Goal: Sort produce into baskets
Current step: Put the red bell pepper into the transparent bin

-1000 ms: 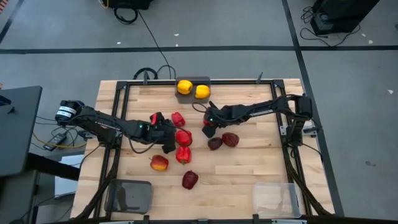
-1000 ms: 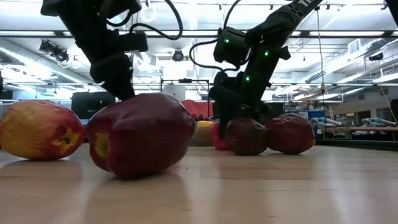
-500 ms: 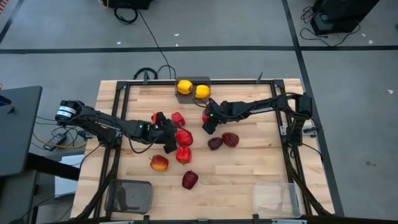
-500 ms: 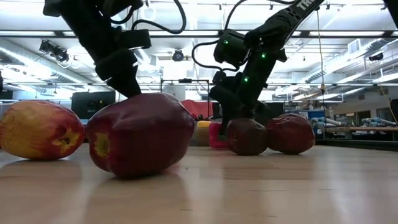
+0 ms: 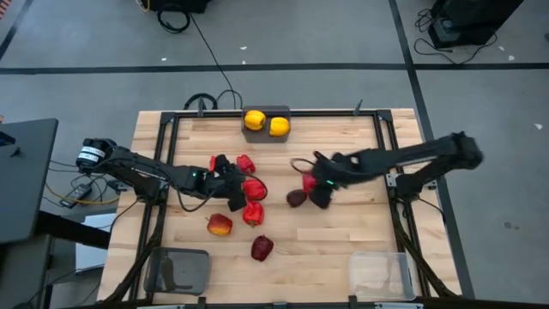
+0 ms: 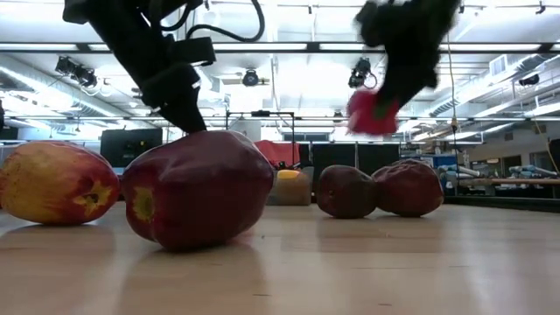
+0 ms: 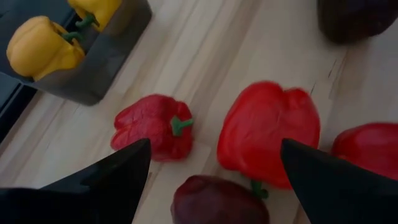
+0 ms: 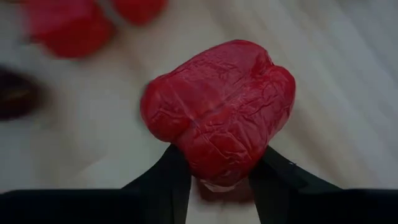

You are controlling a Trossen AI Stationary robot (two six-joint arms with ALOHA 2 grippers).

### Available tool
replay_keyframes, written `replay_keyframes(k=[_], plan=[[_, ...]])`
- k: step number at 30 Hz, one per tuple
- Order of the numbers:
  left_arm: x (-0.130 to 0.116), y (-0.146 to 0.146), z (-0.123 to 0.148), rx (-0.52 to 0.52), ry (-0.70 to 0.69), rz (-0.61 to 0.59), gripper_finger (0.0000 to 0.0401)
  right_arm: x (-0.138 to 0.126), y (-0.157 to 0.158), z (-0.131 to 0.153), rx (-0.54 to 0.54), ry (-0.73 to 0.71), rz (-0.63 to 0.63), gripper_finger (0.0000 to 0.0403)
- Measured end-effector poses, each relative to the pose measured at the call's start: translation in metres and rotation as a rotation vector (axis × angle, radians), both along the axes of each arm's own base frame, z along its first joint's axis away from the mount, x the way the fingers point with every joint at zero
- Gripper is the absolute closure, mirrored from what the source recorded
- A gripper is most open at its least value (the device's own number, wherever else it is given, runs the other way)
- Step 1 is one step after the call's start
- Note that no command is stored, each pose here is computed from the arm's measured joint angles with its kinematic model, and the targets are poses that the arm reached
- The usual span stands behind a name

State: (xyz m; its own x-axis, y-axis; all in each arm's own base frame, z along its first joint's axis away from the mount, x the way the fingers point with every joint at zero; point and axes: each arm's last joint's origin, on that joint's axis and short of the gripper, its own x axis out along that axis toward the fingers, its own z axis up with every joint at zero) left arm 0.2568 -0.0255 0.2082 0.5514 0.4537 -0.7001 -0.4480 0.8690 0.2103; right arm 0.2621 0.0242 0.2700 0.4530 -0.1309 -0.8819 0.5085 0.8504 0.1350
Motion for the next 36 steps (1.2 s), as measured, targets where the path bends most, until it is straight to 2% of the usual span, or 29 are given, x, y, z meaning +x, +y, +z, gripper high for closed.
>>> replay_keyframes(k=[4,10,15,21,25,31,36], plan=[[0.002,0.0,0.002,-0.004,-0.03,-0.002,0.0039,-0.035,0.034,0.022,0.106,-0.017,0.051,0.0263],[0.004,-0.002,0.001,-0.041,-0.023,-0.055,0.0039,-0.074,0.081,0.026,0.244,0.123,0.24,0.0263],[0.005,-0.003,0.002,-0.055,-0.036,-0.069,0.0039,-0.098,0.118,0.023,0.372,0.223,0.244,0.0263],[0.009,-0.004,0.006,-0.05,-0.087,-0.085,0.0039,-0.124,0.161,0.005,0.384,0.382,0.201,0.0263],[0.011,-0.004,0.007,-0.053,-0.113,-0.086,0.0039,-0.134,0.187,-0.015,0.352,0.5,0.192,0.0239],[0.011,-0.004,0.007,-0.053,-0.112,-0.086,0.0039,-0.13,0.203,-0.04,0.293,0.572,0.149,0.0215],[0.011,-0.004,0.007,-0.052,-0.111,-0.087,0.0039,-0.127,0.207,-0.048,0.303,0.635,0.155,0.0211]])
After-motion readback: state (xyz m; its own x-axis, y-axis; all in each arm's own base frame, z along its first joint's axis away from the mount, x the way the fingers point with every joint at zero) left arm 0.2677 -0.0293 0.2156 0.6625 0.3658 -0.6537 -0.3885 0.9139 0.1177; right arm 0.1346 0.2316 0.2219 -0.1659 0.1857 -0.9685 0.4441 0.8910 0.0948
